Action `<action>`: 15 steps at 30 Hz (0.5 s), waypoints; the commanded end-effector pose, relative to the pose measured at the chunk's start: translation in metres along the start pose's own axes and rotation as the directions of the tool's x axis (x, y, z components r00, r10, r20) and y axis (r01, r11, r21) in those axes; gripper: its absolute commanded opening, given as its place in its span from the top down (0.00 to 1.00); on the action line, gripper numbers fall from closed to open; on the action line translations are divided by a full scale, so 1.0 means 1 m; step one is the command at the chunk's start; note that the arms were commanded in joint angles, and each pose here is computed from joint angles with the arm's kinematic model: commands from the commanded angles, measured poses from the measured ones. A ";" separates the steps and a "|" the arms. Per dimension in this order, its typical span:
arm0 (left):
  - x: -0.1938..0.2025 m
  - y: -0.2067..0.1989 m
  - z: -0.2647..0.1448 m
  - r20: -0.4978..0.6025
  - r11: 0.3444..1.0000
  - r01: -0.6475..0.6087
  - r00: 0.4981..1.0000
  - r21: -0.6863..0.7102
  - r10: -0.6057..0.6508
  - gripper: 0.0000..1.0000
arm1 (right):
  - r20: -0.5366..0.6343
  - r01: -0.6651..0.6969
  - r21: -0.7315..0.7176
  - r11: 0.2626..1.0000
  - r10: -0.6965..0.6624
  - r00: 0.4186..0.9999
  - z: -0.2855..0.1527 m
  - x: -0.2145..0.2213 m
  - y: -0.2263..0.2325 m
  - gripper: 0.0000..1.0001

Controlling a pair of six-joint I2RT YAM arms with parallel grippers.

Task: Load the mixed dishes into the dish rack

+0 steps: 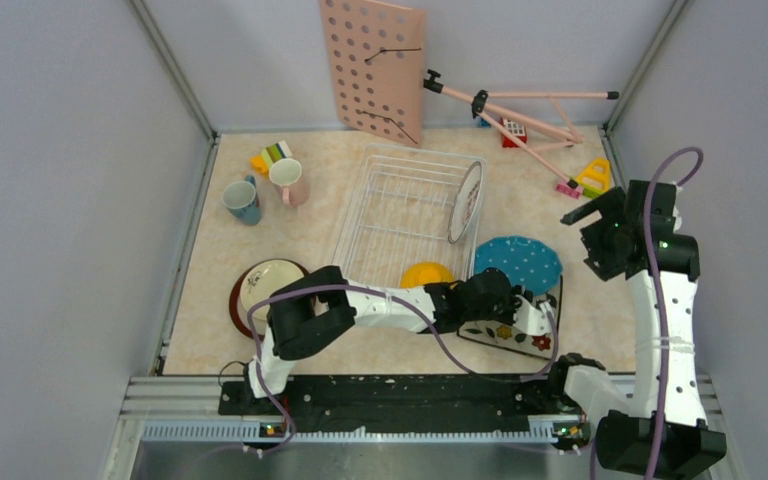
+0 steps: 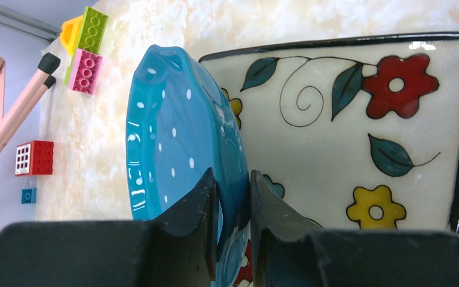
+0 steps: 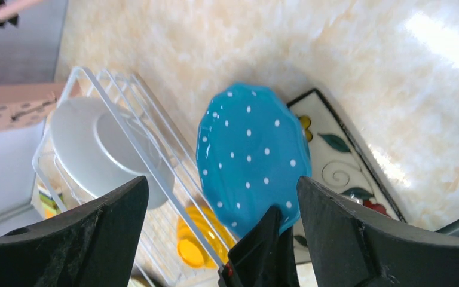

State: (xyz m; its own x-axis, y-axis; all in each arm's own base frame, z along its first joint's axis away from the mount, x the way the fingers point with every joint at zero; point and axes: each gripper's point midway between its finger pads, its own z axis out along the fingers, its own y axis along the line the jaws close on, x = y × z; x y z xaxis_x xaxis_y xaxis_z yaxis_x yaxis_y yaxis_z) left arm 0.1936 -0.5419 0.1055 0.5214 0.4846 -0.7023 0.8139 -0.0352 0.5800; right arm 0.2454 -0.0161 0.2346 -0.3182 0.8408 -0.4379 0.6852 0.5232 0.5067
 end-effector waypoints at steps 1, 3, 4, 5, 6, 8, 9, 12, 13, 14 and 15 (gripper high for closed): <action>-0.087 0.062 -0.028 0.270 0.985 0.045 0.963 -0.168 0.002 1.00 | 0.220 0.003 0.032 0.999 -0.010 0.975 -0.029 -0.045 -0.002 0.08; -0.095 0.065 -0.033 0.302 0.984 0.066 0.953 -0.167 -0.012 1.00 | 0.309 -0.007 0.051 0.999 -0.010 0.951 -0.043 -0.062 -0.006 0.08; -0.100 0.067 -0.035 0.320 0.983 0.081 0.947 -0.168 -0.023 1.00 | 0.346 -0.015 0.065 0.998 -0.009 0.938 -0.050 -0.068 -0.009 0.08; -0.105 0.069 -0.038 0.337 0.981 0.097 0.941 -0.169 -0.035 1.00 | 0.380 -0.024 0.072 0.997 -0.006 0.925 -0.057 -0.074 -0.011 0.08; -0.110 0.072 -0.041 0.357 0.978 0.118 0.933 -0.171 -0.050 1.00 | 0.412 -0.030 0.078 0.997 -0.004 0.911 -0.064 -0.080 -0.013 0.08; -0.119 0.084 -0.049 0.396 0.966 0.183 0.913 -0.184 -0.098 1.00 | 0.465 -0.045 0.085 0.995 0.001 0.885 -0.076 -0.089 -0.017 0.09; -0.125 0.092 -0.054 0.420 0.955 0.230 0.897 -0.186 -0.134 1.00 | 0.486 -0.052 0.082 0.995 0.006 0.874 -0.081 -0.092 -0.018 0.09; -0.135 0.117 -0.072 0.515 0.899 0.414 0.806 -0.139 -0.291 1.00 | 0.519 -0.055 0.067 0.996 0.012 0.855 -0.086 -0.094 -0.022 0.09; -0.139 0.124 -0.079 0.545 0.882 0.456 0.773 -0.120 -0.325 1.00 | 0.523 -0.052 0.064 0.997 0.011 0.852 -0.085 -0.093 -0.023 0.09; -0.142 0.129 -0.086 0.568 0.868 0.487 0.744 -0.100 -0.352 1.00 | 0.522 -0.049 0.063 0.997 0.009 0.853 -0.084 -0.092 -0.024 0.09; -0.147 0.132 -0.092 0.589 0.858 0.506 0.720 -0.084 -0.367 1.00 | 0.520 -0.043 0.065 0.997 0.003 0.854 -0.082 -0.090 -0.025 0.09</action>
State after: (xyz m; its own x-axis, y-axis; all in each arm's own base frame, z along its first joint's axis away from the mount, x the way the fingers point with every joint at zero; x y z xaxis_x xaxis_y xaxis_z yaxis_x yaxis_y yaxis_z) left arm 0.1903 -0.5486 0.1570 0.2624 0.3108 -0.9136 0.9363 0.1471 0.3189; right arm 0.2088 -0.0807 0.3153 0.0160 0.6959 -0.7179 0.7291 0.4832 0.4847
